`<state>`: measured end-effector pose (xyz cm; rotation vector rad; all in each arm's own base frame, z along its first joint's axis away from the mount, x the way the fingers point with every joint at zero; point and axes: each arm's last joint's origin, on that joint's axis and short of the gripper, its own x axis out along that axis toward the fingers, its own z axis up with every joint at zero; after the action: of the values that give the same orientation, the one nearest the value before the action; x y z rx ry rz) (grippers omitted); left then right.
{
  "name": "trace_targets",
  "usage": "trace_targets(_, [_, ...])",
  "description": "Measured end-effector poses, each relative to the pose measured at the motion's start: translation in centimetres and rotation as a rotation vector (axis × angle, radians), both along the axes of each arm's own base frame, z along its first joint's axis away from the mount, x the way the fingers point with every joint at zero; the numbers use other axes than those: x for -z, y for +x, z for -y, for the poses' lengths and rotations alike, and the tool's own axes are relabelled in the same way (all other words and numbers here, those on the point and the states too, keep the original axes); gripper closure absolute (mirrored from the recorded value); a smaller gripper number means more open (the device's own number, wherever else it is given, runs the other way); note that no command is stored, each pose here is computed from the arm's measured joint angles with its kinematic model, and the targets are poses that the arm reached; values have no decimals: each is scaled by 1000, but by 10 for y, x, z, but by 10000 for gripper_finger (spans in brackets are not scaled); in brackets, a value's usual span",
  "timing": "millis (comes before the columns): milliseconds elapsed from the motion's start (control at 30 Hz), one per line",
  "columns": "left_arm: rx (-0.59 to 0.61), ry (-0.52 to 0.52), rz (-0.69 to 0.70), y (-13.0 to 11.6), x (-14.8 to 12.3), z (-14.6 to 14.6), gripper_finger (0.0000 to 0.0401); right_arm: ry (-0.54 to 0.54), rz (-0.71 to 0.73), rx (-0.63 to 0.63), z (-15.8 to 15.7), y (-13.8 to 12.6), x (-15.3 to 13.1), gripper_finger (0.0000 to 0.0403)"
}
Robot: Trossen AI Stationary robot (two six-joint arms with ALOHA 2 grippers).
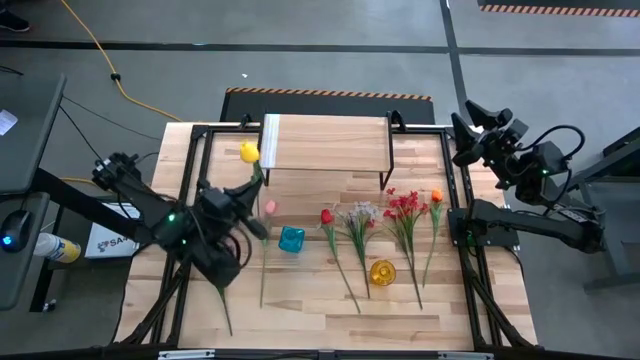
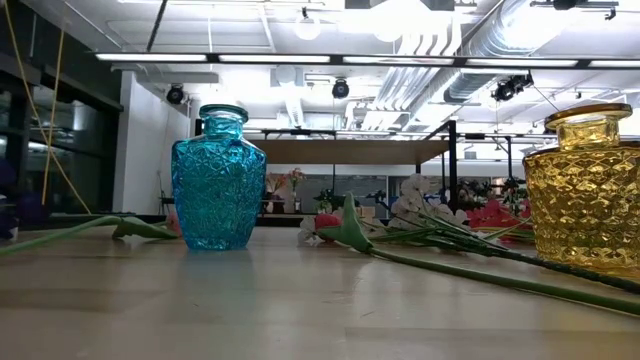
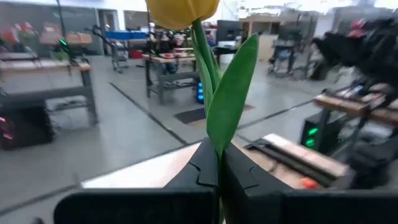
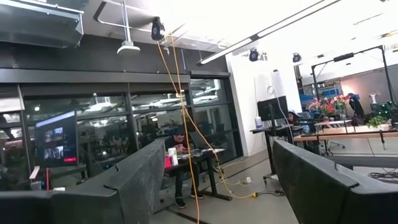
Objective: Pick and place flowers into a vace then onto a shelf
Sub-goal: Put the yellow flower into the blue vase
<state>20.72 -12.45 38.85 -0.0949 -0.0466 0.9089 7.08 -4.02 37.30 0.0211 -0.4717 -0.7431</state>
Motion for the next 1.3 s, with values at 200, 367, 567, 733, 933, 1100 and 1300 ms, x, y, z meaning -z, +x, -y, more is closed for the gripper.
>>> trace_targets(200, [20,-42,53,10,15,14,371,0,7,-2,0,0,0,116])
trace_targets(367, [20,-67,86,13,17,16,371,49,48,-32,0,0,0,116])
trace_targets(567, [19,-91,117,16,15,19,371,66,66,-51,0,0,0,116])
trace_targets(733, [4,-86,116,27,16,23,371,60,55,-47,0,1,1,116])
trace_targets(933, [-80,-79,115,53,24,12,371,11,7,-16,0,1,0,116])
trace_targets(1100, [-139,-69,102,66,27,-1,371,10,-8,-13,0,1,1,116])
trace_targets(1300, [-137,-82,122,66,25,0,371,5,-26,-8,0,1,2,116])
